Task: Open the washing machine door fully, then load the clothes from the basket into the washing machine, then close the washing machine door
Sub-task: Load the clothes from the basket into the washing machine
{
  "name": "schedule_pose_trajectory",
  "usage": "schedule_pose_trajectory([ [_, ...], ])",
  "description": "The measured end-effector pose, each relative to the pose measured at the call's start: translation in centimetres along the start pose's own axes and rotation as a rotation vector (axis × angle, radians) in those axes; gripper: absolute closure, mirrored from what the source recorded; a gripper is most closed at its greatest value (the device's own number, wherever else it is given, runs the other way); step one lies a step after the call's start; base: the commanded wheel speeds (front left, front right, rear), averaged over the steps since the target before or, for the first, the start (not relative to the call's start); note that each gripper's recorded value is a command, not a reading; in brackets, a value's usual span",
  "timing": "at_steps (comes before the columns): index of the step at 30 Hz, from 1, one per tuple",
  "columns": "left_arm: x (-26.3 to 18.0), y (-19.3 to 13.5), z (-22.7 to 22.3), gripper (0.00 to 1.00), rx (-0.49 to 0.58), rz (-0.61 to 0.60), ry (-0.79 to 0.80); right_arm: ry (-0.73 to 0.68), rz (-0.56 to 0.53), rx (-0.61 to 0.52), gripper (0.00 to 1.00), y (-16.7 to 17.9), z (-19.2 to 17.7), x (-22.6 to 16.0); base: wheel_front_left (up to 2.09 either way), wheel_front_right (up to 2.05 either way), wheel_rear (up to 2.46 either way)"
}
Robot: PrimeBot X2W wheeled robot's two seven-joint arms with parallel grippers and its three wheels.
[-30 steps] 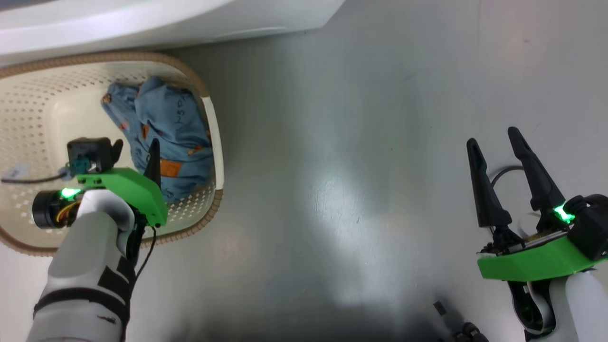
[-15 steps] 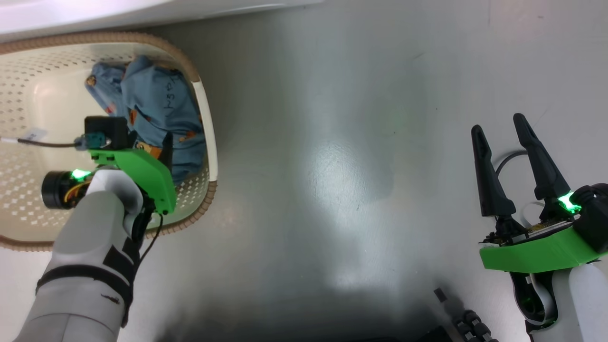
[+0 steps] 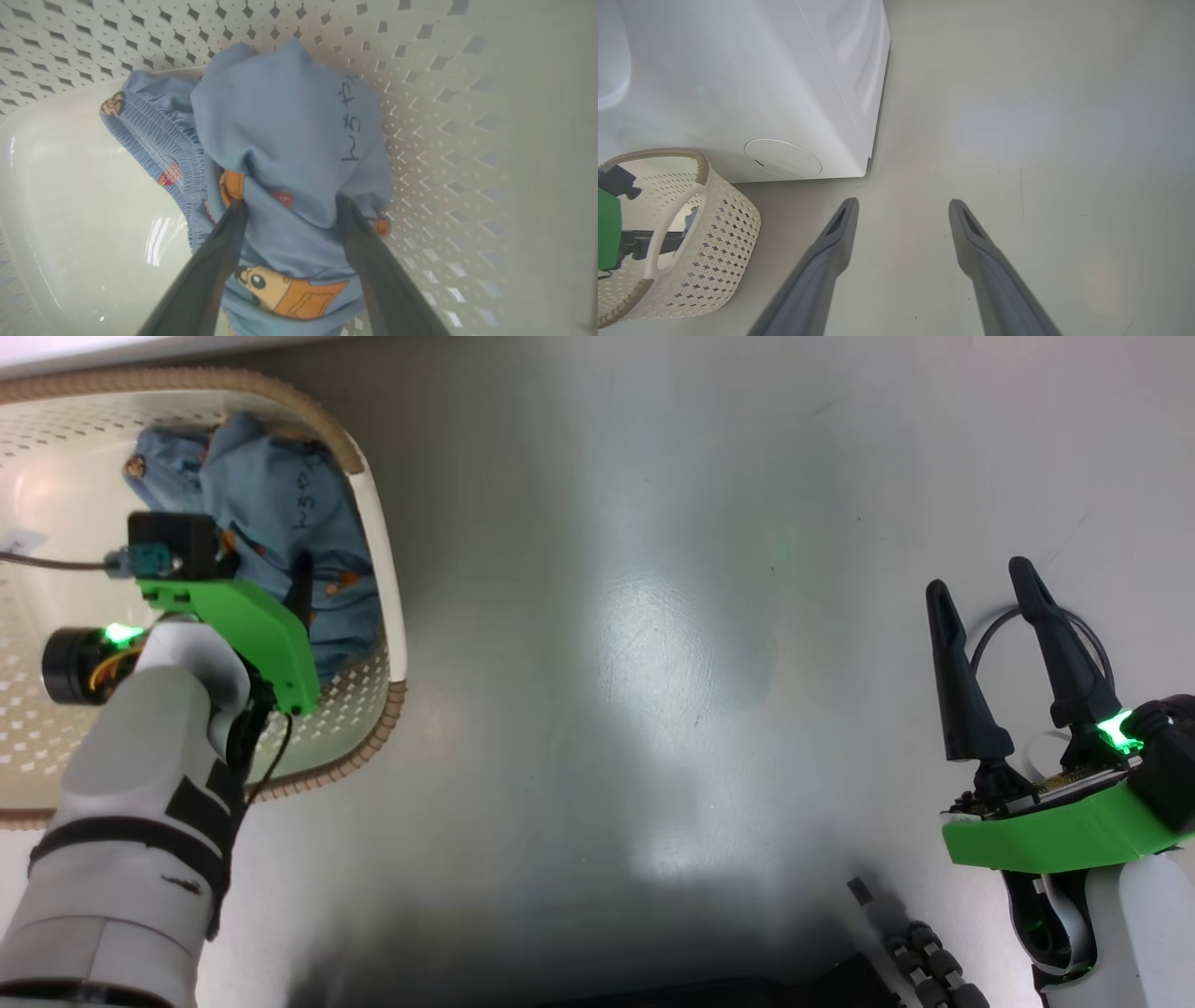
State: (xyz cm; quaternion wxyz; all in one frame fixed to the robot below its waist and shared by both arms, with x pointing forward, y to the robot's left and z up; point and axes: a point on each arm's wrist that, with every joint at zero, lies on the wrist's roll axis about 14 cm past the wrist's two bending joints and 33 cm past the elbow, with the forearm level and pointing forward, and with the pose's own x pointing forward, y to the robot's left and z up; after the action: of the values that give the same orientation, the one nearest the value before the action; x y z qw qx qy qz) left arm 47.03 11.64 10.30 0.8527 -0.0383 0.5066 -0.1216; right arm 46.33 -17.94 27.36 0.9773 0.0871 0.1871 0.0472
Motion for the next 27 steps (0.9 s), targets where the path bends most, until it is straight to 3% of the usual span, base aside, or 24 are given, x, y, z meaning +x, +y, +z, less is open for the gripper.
schedule_pose_trajectory([
  [11, 1.3, 0.1, 0.1, 0.00, -0.049, 0.009, 0.024, 0.020, -0.012, -0.007, 0.00, -0.5, -0.7, -0.2, 0.00, 0.00, 0.00],
  [12, 1.3, 0.1, 0.2, 1.00, -0.064, 0.013, 0.023, 0.018, -0.013, -0.009, 0.00, -0.6, -0.6, -0.3, 0.00, 0.00, 0.00],
  [27, -1.5, 0.8, 2.2, 1.00, -0.077, 0.058, -0.106, -0.063, -0.008, -0.022, 0.00, -0.4, 2.8, -0.3, 0.00, 0.00, 0.00],
])
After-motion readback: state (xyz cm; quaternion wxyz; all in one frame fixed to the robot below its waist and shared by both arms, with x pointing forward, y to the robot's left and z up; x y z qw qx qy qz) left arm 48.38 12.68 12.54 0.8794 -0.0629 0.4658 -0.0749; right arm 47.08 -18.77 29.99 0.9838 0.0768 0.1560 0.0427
